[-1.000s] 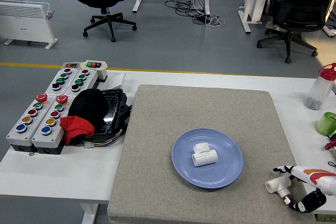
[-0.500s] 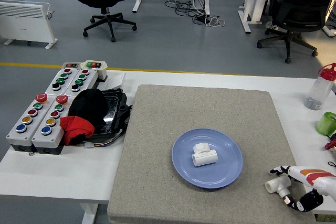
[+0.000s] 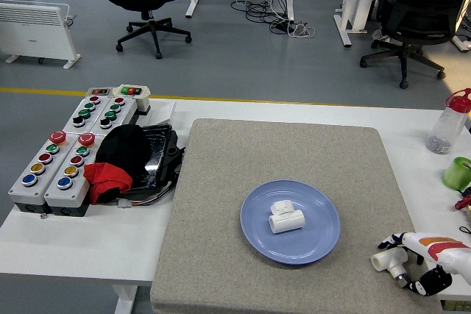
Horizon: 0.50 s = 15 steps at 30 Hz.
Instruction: Pick pipe place plate twice
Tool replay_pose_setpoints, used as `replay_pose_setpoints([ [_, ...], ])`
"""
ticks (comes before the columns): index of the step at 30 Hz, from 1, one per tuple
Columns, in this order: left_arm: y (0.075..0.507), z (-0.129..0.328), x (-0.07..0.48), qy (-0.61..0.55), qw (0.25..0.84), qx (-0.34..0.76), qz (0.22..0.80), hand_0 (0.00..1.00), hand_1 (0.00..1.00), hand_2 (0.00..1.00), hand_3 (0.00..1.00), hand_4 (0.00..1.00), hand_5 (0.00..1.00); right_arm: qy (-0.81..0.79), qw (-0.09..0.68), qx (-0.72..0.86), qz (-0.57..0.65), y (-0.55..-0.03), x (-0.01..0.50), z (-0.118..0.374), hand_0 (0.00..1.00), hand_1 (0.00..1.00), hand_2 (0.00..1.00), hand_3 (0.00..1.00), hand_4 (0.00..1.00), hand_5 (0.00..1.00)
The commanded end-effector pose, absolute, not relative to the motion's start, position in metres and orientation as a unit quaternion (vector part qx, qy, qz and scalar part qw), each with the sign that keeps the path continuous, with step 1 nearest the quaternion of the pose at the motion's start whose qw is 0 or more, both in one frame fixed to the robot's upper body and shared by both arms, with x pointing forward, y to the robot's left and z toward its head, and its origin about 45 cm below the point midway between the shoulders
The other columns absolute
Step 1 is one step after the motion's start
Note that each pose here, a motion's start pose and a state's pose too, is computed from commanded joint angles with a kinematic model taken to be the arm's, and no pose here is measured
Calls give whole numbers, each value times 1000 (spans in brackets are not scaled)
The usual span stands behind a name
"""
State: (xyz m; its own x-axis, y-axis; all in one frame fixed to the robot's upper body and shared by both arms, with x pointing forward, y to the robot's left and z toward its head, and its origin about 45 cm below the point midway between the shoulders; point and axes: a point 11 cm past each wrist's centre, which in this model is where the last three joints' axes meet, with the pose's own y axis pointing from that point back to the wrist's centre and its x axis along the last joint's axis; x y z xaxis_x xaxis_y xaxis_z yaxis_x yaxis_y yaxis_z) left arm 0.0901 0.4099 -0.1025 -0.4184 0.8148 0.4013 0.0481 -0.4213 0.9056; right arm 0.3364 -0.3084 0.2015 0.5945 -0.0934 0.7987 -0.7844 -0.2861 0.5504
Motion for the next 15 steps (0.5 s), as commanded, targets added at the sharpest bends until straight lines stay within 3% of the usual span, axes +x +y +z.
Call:
replay_pose_setpoints([
  [15, 410, -102, 92, 465, 273, 462, 705, 720, 760, 724, 676, 413, 998, -318, 498, 734, 336, -305, 339, 209, 428, 531, 564, 770, 674, 154],
])
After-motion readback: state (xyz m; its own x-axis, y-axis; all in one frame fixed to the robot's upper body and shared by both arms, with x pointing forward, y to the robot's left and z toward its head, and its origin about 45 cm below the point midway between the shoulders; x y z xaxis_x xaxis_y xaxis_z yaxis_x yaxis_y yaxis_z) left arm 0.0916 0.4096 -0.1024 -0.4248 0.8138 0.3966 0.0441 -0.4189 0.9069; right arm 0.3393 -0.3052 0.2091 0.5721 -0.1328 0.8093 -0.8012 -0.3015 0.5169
